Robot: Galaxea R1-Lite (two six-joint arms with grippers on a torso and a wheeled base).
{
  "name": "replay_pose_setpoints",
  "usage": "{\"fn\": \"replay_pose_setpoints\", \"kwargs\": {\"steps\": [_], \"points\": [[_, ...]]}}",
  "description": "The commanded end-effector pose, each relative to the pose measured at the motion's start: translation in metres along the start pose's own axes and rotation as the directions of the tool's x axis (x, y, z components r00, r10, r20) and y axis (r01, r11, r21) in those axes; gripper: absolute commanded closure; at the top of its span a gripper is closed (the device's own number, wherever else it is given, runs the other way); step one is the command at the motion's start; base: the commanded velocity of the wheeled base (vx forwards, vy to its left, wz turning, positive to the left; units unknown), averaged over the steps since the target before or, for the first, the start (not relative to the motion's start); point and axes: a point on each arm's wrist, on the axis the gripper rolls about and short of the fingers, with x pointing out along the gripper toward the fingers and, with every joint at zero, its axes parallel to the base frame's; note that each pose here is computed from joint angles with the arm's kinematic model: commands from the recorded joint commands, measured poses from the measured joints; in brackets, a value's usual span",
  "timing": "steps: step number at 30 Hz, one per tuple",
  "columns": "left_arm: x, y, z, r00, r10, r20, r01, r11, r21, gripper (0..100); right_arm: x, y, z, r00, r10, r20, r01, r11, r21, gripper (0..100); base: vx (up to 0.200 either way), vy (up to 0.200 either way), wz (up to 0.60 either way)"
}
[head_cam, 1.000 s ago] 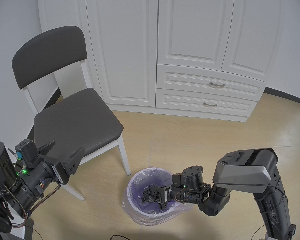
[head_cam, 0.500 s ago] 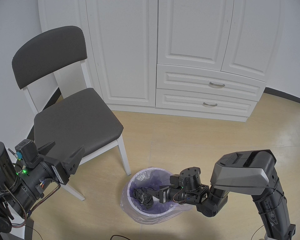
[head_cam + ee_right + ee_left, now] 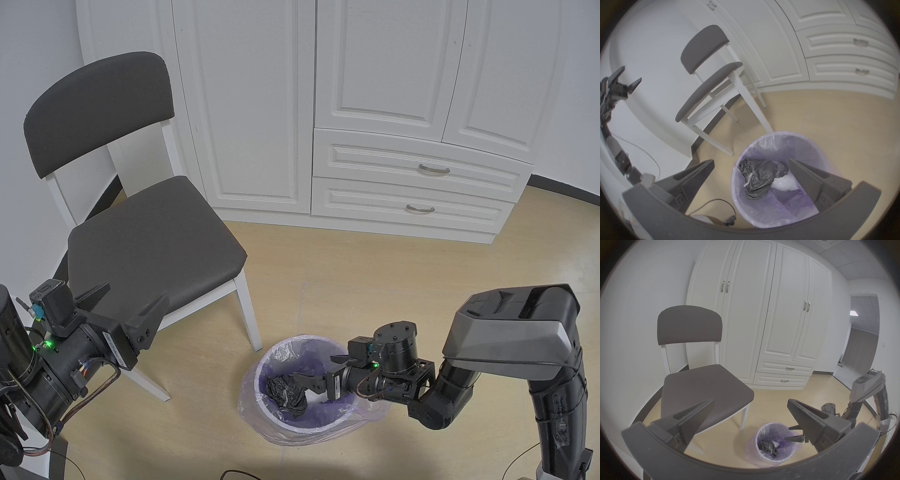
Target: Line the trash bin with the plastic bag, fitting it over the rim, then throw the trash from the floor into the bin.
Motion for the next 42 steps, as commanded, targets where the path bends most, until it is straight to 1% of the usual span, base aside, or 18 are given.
{"fn": "replay_pose_setpoints", "kwargs": {"steps": [1, 3, 5, 8, 9, 13, 15, 16, 19, 23, 25, 28, 30, 33, 34, 36, 38, 42], "points": [[-0.001, 0.001, -0.002, 1.0, 0.009, -0.007, -0.009, 1.0, 0.006, 0, -0.052, 0.002, 0.044, 0.986, -0.109, 0.122, 0.131, 0.973, -0.188, 0, 0.0, 0.0, 0.0], [-0.001, 0.002, -0.002, 1.0, 0.014, -0.008, -0.013, 1.0, 0.011, 0, -0.061, 0.001, 0.051, 0.974, -0.164, 0.155, 0.196, 0.956, -0.218, 0, 0.0, 0.0, 0.0], [-0.004, 0.007, 0.002, 0.999, 0.04, 0.018, -0.04, 0.999, 0.014, 0, -0.087, -0.009, 0.071, 0.915, -0.328, 0.233, 0.379, 0.899, -0.222, 0, 0.0, 0.0, 0.0], [-0.007, 0.011, 0.003, 0.998, 0.057, 0.022, -0.058, 0.998, 0.015, 0, -0.107, -0.019, 0.079, 0.868, -0.437, 0.236, 0.484, 0.853, -0.197, 0, 0.0, 0.0, 0.0], [-0.005, 0.014, 0.004, 0.997, 0.076, 0.025, -0.076, 0.997, 0.022, 0, -0.128, -0.024, 0.084, 0.836, -0.507, 0.212, 0.543, 0.821, -0.178, 0, 0.0, 0.0, 0.0], [-0.001, 0.023, 0.006, 0.99, 0.141, 0.027, -0.143, 0.987, 0.072, 0, -0.167, -0.037, 0.089, 0.772, -0.612, 0.172, 0.633, 0.762, -0.136, 0, 0.0, 0.0, 0.0], [0.001, 0.03, 0.004, 0.981, 0.193, 0.015, -0.193, 0.976, 0.098, 0, -0.188, -0.045, 0.092, 0.722, -0.669, 0.175, 0.689, 0.718, -0.098, 0, 0.0, 0.0, 0.0], [0.001, 0.03, 0.004, 0.981, 0.196, 0.015, -0.196, 0.976, 0.098, 0, -0.189, -0.045, 0.092, 0.718, -0.673, 0.177, 0.693, 0.715, -0.095, 0, 0.0, 0.0, 0.0], [0.002, 0.046, 0.003, 0.956, 0.292, 0.016, -0.292, 0.952, 0.094, 0, -0.231, -0.058, 0.088, 0.619, -0.764, 0.183, 0.78, 0.626, -0.023, 0, 0.0, 0.0, 0.0], [0.004, 0.064, 0.012, 0.918, 0.393, 0.05, -0.395, 0.915, 0.075, 0, -0.268, -0.059, 0.083, 0.543, -0.812, 0.214, 0.823, 0.565, 0.052, 0, 0.0, 0.0, 0.0], [0.004, 0.066, 0.016, 0.911, 0.407, 0.061, -0.411, 0.909, 0.069, 0, -0.275, -0.057, 0.084, 0.531, -0.816, 0.228, 0.825, 0.559, 0.081, 0, 0.0, 0.0, 0.0], [0.001, 0.069, 0.025, 0.896, 0.431, 0.105, -0.437, 0.898, 0.047, 0, -0.295, -0.042, 0.093, 0.502, -0.804, 0.319, 0.788, 0.577, 0.216, 0, 0.0, 0.0, 0.0], [-0.013, 0.069, 0.036, 0.882, 0.438, 0.176, -0.448, 0.894, 0.02, 0, -0.32, -0.018, 0.102, 0.464, -0.769, 0.44, 0.718, 0.617, 0.321, 0, 0.0, 0.0, 0.0], [-0.028, 0.067, 0.042, 0.873, 0.434, 0.225, -0.446, 0.895, 0.004, 0, -0.342, 0.002, 0.103, 0.42, -0.736, 0.53, 0.69, 0.639, 0.34, 0, 0.0, 0.0, 0.0], [-0.041, 0.065, 0.048, 0.86, 0.429, 0.277, -0.443, 0.897, -0.014, 0, -0.361, 0.019, 0.101, 0.39, -0.703, 0.594, 0.668, 0.661, 0.343, 0, 0.0, 0.0, 0.0], [-0.042, 0.064, 0.049, 0.859, 0.428, 0.281, -0.442, 0.897, -0.016, 0, -0.363, 0.02, 0.101, 0.387, -0.699, 0.602, 0.665, 0.664, 0.343, 0, 0.0, 0.0, 0.0], [-0.072, 0.061, 0.055, 0.83, 0.427, 0.359, -0.441, 0.896, -0.046, 0, -0.394, 0.047, 0.086, 0.322, -0.657, 0.682, 0.641, 0.681, 0.354, 0, 0.0, 0.0, 0.0], [-0.101, 0.058, 0.05, 0.819, 0.43, 0.379, -0.444, 0.894, -0.056, 0, -0.418, 0.068, 0.064, 0.295, -0.626, 0.722, 0.619, 0.701, 0.354, 0, 0.0, 0.0, 0.0]]}}
